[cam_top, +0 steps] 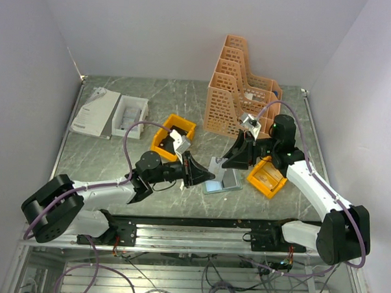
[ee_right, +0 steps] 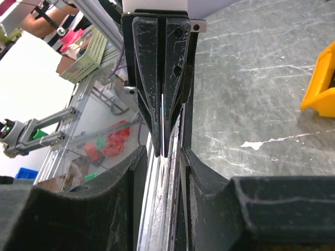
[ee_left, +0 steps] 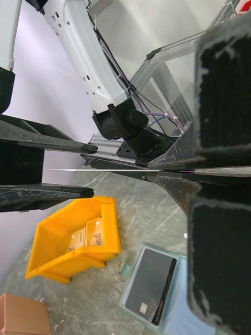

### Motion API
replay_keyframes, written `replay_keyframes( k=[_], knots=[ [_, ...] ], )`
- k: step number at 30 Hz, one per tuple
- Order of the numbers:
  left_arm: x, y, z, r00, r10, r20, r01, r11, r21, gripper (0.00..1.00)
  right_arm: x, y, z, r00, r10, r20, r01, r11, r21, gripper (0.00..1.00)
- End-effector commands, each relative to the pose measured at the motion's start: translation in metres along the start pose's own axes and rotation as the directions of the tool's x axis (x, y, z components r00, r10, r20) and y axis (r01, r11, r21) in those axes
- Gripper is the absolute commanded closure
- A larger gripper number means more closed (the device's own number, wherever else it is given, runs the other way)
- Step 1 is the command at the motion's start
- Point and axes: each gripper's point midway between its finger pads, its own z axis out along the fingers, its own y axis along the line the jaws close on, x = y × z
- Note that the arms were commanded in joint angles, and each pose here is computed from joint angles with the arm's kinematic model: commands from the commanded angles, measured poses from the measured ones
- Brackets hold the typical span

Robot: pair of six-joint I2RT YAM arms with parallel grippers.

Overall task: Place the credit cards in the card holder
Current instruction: Pick up the credit card from the storage box, then insert the credit card into the card holder.

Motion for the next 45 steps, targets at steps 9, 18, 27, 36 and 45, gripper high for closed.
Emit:
replay_keyframes(
  k=[9,18,27,36,45],
  knots=[
    [-0.012,-0.005,0.005,0.999,0.039,0.011,-0.039,0.999,0.035,0.93,-0.004,0.004,0.001,1.0,-0.02,0.0,0.02,1.0,-0.013,0.81],
    [-0.013,0.007,-0.001,0.999,0.028,0.038,-0.026,0.999,-0.047,0.77,-0.005,0.002,0.003,1.0,-0.03,-0.003,0.03,0.999,-0.02,1.0],
    [-0.013,0.036,-0.061,0.961,-0.074,0.265,0.15,0.949,-0.278,0.47,0.036,-0.052,-0.021,0.964,-0.056,-0.261,0.123,0.96,0.25,1.0],
    [0.005,0.052,-0.079,0.946,-0.153,0.287,0.253,0.901,-0.352,0.28,0.086,-0.069,-0.032,0.942,0.085,-0.326,0.026,0.947,0.321,1.0],
    [0.018,0.066,-0.064,0.957,-0.172,0.234,0.263,0.854,-0.449,0.39,0.1,-0.101,-0.041,0.92,0.259,-0.295,-0.138,0.917,0.374,1.0]
  ],
)
